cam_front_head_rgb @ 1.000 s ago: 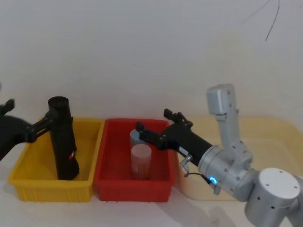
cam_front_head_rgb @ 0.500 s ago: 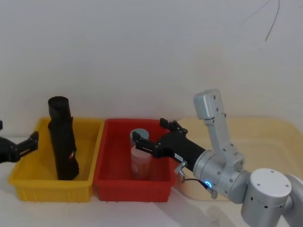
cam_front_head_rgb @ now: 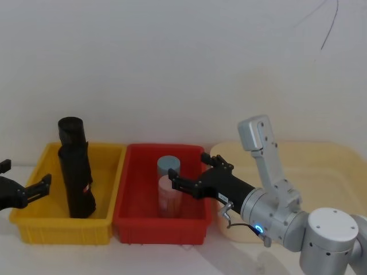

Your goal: Pick up the garbage bag with the one hand and transfer it to the other hand.

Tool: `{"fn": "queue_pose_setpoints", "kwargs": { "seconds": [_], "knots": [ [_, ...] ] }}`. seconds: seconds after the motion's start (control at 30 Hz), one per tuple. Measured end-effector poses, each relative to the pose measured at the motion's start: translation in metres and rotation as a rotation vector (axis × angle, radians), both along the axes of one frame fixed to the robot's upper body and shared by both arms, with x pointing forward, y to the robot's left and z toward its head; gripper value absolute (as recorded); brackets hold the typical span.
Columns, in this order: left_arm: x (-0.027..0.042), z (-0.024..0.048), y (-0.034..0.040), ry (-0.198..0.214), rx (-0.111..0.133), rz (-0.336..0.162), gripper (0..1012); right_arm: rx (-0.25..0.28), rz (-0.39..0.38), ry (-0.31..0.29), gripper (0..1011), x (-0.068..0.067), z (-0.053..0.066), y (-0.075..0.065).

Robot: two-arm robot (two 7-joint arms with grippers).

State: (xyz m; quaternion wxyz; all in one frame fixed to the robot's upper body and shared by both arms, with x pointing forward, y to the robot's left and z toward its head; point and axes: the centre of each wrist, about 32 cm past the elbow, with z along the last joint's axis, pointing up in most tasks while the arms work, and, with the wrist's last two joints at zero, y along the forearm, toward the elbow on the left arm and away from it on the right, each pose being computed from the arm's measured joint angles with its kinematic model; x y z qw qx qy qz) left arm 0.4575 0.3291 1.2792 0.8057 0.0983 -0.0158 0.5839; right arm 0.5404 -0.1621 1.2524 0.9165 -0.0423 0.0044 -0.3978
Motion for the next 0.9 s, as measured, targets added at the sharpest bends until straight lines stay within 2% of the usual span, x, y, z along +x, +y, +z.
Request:
{"fn": "queue_pose_setpoints", "kwargs": {
  "seconds": [0.03,0.17,0.23,0.53,0.83,0.9],
  "knots": [
    [0.0032,-0.0015,0.0015,0.007,0.009,-0.008,1001,-0.005,0.002,0.005,1002,0.0,0.0,-0.001],
    [0.0079,-0.0021,0.0031,0.014,0.021,-0.019,1001,-0.013,0.007,0.01,1002,0.001,0.0,-0.001],
    [0.0123,-0.0025,0.0038,0.019,0.028,-0.029,1002,-0.016,0.01,0.013,1002,0.001,-0.001,0.0],
    [0.0311,-0.0019,0.0027,0.028,0.053,-0.082,1002,-0.03,0.023,0.028,1002,0.005,-0.002,0.002],
    [0.049,-0.0015,-0.0011,0.04,0.062,-0.149,1002,-0.036,0.031,0.038,1002,0.007,-0.002,0.003],
    [0.0512,-0.002,-0.0015,0.044,0.061,-0.156,1002,-0.035,0.033,0.039,1001,0.007,-0.002,0.003]
  ]
}}
